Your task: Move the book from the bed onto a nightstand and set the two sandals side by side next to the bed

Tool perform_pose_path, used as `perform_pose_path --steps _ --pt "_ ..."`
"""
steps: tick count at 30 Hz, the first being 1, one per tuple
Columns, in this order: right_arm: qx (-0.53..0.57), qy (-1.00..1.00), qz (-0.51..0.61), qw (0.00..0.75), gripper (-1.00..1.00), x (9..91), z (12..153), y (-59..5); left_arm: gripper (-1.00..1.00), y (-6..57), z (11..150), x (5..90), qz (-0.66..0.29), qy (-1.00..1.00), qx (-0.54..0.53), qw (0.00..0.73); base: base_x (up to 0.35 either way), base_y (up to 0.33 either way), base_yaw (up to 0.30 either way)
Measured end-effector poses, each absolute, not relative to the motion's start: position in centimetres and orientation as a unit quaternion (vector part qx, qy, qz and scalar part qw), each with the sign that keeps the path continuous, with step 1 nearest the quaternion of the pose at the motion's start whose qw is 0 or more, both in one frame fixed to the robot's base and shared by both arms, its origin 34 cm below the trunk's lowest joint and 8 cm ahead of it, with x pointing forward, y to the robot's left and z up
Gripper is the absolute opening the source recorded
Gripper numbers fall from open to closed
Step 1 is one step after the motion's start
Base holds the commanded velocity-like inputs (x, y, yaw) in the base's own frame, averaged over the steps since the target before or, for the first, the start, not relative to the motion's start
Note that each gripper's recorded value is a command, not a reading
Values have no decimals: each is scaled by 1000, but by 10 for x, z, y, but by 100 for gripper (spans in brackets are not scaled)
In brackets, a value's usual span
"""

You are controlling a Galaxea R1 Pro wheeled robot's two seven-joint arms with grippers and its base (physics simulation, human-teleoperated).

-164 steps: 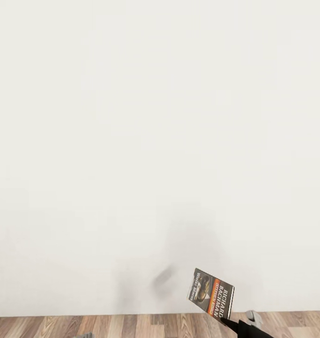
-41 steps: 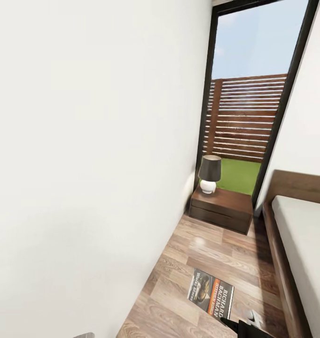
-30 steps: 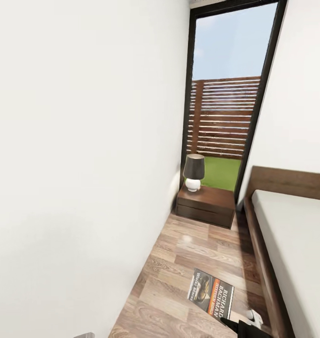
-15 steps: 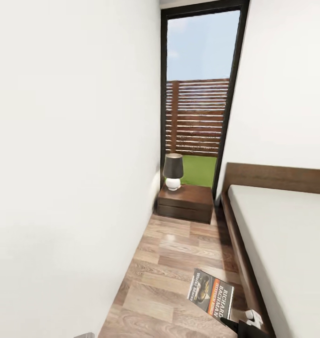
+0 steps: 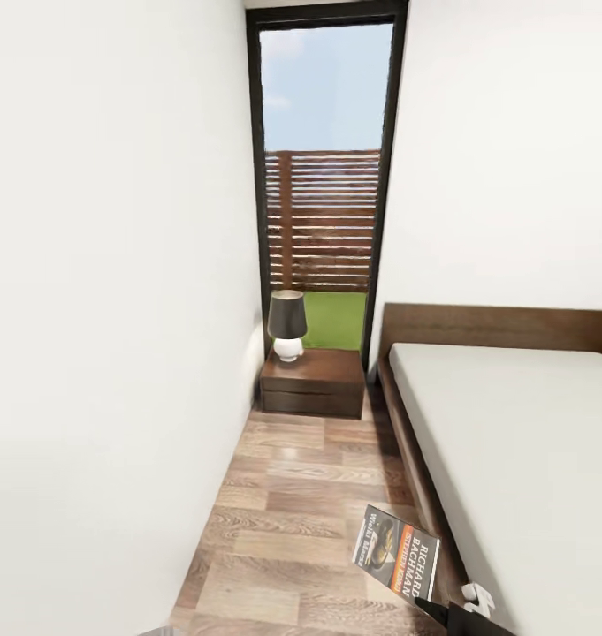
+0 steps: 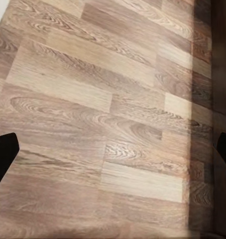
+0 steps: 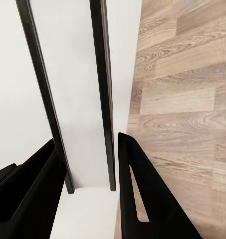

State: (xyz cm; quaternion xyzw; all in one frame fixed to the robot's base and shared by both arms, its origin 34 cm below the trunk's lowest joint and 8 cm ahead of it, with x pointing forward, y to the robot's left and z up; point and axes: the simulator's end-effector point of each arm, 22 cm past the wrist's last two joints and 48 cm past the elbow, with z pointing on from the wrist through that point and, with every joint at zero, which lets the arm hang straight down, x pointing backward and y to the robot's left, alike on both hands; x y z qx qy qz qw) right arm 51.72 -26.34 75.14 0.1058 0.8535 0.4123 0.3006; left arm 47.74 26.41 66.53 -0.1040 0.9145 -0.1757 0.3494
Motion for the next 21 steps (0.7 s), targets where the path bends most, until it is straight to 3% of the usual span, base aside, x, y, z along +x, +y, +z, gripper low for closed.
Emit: perform_pose_path --steps 15,21 --pt "106 853 412 301 -100 517 752 -263 100 264 665 477 -176 915 -104 349 2 0 -299" --pt "106 853 412 301 -100 517 752 -263 100 264 666 477 -176 914 -104 350 229 0 -99"
